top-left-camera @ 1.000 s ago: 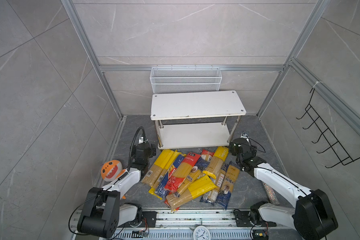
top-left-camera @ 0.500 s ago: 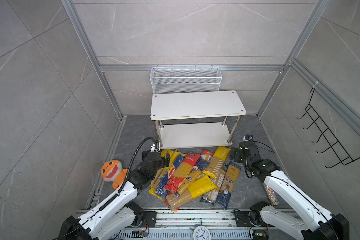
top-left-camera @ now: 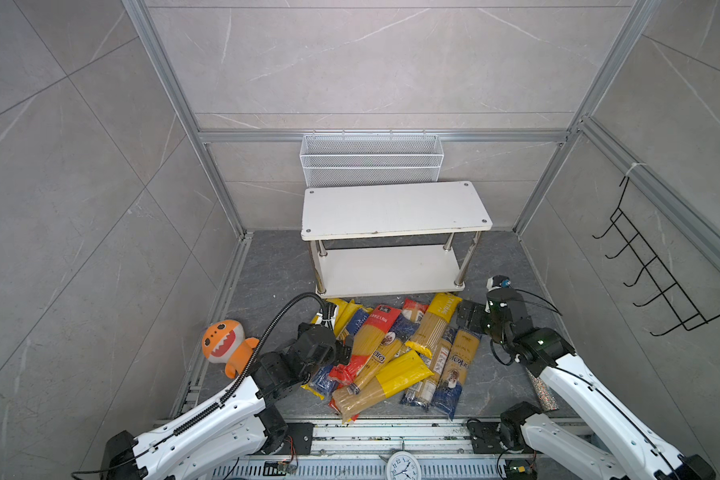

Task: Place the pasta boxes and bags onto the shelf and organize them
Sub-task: 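Move the left gripper over the red spaghetti bag while the right arm advances, then lower the left gripper and grasp the red spaghetti bag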

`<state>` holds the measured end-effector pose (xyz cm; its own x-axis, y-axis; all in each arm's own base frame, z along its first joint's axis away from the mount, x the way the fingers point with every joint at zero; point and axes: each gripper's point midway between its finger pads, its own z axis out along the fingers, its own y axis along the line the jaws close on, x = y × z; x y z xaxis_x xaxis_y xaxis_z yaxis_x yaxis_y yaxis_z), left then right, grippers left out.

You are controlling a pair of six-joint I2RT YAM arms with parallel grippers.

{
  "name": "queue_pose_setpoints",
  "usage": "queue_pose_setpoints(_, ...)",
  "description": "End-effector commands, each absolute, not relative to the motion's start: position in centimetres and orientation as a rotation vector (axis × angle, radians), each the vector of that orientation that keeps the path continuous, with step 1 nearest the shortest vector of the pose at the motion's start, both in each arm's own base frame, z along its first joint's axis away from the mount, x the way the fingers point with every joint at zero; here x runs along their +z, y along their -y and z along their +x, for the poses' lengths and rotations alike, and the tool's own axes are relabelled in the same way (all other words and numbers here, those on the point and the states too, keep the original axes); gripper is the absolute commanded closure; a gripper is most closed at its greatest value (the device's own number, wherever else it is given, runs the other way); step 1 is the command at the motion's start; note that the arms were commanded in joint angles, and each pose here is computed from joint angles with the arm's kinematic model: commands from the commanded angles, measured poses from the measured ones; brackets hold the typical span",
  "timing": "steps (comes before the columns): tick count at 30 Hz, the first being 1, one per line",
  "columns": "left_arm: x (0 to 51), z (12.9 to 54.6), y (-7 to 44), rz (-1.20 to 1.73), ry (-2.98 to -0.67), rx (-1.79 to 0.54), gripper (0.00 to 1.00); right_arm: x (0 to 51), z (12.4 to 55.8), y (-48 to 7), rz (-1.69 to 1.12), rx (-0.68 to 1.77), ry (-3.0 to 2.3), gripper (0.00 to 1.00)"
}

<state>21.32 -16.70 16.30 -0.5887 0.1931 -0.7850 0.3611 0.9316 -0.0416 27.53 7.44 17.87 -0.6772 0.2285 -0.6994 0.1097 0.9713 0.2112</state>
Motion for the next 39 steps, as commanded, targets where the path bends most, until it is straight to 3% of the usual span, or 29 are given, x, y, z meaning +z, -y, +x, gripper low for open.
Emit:
queue_pose_setpoints(1, 17.4, 20.7, 17.6, 0.410, -2.254, -0.282, 0.00, 17.6, 26.9, -8.4, 0.201, 0.252, -2.348, 0.00)
queue_pose_setpoints(11, 18.1, 19.3, 19.6, 0.531, -2.322, -0.341, 0.00, 17.0, 26.7, -9.8, 0.129, 0.316, -2.404, 0.00)
queue_pose_setpoints(39, 11.1, 16.1, 19.7, 0.561, -2.549, -0.291, 0.00, 17.7, 25.5, -11.8, 0.015, 0.446, -2.445, 0.00)
